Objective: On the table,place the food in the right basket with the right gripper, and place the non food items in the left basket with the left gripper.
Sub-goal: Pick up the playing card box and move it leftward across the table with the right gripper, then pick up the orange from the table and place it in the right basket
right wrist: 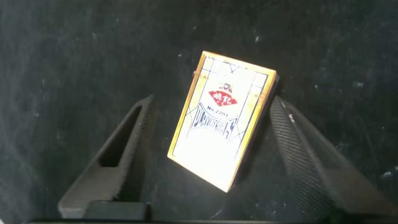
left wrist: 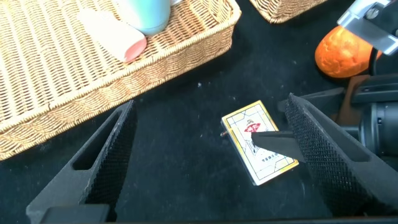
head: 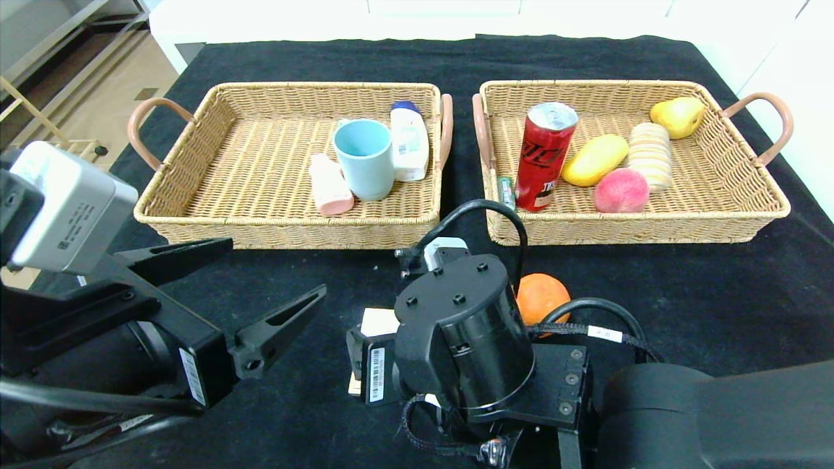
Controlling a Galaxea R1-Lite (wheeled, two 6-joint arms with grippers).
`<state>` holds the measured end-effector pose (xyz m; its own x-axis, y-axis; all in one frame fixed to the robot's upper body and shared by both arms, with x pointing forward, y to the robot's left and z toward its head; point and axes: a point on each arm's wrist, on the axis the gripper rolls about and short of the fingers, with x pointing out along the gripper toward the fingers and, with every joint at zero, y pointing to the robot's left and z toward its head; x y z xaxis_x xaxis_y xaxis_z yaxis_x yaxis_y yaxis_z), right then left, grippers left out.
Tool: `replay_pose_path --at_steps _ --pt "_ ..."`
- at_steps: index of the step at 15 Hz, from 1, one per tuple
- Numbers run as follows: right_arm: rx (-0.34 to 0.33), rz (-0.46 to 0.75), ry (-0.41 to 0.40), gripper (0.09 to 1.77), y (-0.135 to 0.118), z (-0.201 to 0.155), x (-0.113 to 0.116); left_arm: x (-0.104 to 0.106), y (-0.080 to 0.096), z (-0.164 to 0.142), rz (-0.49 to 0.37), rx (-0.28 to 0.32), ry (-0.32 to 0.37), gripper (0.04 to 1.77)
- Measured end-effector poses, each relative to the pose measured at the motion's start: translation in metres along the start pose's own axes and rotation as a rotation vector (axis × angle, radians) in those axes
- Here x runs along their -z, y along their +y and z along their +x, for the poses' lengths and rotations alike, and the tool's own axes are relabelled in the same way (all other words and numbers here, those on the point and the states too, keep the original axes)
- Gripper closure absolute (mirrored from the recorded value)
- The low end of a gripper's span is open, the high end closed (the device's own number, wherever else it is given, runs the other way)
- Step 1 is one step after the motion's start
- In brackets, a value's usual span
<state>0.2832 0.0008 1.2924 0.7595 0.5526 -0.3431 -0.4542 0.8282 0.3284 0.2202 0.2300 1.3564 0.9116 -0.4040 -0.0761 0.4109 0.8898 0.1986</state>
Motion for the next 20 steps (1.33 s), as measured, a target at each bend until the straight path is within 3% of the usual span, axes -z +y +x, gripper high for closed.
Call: replay_pose_path --at_steps 7,12,15,20 --pt "-0.034 -0.011 -0.041 0.29 0.003 -0.022 -0.015 0.000 0.000 0.000 0.001 -0.001 -0.004 0.09" --pt "-0.040 -0.020 -0.119 0.22 -0.008 -0.048 -0.045 0.000 0.000 -0.001 0.006 -0.001 -0.006 0.09" --pt "-0.009 -0.042 -0.155 0.20 -0.026 -0.064 -0.063 0.001 -0.001 0.000 0.011 0.006 0.003 0.09" --pt "0.052 -0.129 -0.144 0.18 -0.048 -0.081 -0.065 0.001 -0.001 -0.001 0.013 0.013 0.002 0.09"
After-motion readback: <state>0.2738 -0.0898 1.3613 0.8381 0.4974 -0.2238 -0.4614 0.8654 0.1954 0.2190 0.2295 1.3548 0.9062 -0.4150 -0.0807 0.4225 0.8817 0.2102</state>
